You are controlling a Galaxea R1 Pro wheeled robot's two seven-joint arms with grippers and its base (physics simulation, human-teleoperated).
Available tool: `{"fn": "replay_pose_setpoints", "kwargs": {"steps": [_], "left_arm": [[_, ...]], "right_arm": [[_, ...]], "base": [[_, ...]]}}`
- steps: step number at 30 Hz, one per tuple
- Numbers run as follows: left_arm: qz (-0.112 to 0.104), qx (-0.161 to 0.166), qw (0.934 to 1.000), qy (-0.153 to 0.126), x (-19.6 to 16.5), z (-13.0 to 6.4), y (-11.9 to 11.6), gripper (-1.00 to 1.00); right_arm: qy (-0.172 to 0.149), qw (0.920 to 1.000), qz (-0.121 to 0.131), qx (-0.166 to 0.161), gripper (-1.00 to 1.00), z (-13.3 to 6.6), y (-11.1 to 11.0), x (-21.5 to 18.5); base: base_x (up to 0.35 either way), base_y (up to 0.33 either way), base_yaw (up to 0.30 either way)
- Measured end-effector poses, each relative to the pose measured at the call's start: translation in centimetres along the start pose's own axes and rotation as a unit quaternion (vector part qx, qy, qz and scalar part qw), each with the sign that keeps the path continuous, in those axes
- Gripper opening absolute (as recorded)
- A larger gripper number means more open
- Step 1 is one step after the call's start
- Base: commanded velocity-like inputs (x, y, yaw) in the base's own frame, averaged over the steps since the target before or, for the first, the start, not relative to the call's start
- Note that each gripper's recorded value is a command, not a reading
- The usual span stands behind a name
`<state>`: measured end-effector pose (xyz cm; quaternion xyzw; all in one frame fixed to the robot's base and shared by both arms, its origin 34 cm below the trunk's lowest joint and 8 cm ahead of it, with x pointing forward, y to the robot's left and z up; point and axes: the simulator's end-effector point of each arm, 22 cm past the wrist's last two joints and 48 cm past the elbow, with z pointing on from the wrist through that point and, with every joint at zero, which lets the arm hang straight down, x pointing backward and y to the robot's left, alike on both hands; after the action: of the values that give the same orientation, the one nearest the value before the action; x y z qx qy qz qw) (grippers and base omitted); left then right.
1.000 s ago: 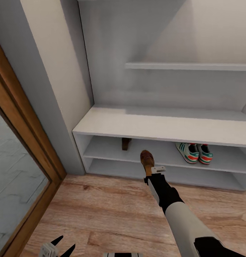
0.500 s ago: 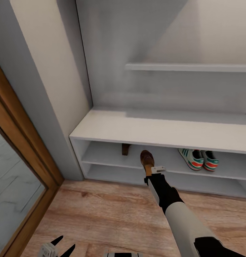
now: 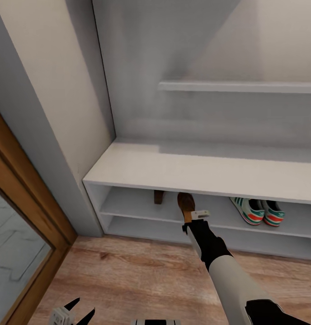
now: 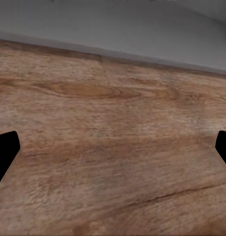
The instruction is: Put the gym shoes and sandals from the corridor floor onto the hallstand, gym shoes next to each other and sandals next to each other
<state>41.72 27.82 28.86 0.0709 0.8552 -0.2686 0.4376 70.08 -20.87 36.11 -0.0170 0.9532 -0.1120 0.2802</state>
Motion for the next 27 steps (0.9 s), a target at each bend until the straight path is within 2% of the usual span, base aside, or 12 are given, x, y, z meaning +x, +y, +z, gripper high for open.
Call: {"fn": "replay_pose_setpoints", "kwargs": {"steps": [13, 21, 27], "left_arm": [[0.0, 0.002, 1.0, 0.0, -0.1, 0.0, -0.1, 1.0], [-0.011, -0.001, 0.9998, 0.017, 1.6, 0.0, 0.2, 1.0], [-0.013, 0.0, 0.9997, 0.02, 1.9, 0.0, 0.2, 1.0]], "right_arm": [[0.0, 1.0, 0.0, 0.0, -1.0, 0.0, 0.0, 0.0], [0.019, 0.9998, -0.002, -0.003, -1.0, 1.7, 0.6, 1.9], [0.022, 0.9997, -0.004, -0.003, -1.0, 2.0, 0.7, 2.2]], "base": [[0.036, 0.0, 0.0], [0.0, 0.0, 0.0], [0.0, 0.0, 0.0]]}}
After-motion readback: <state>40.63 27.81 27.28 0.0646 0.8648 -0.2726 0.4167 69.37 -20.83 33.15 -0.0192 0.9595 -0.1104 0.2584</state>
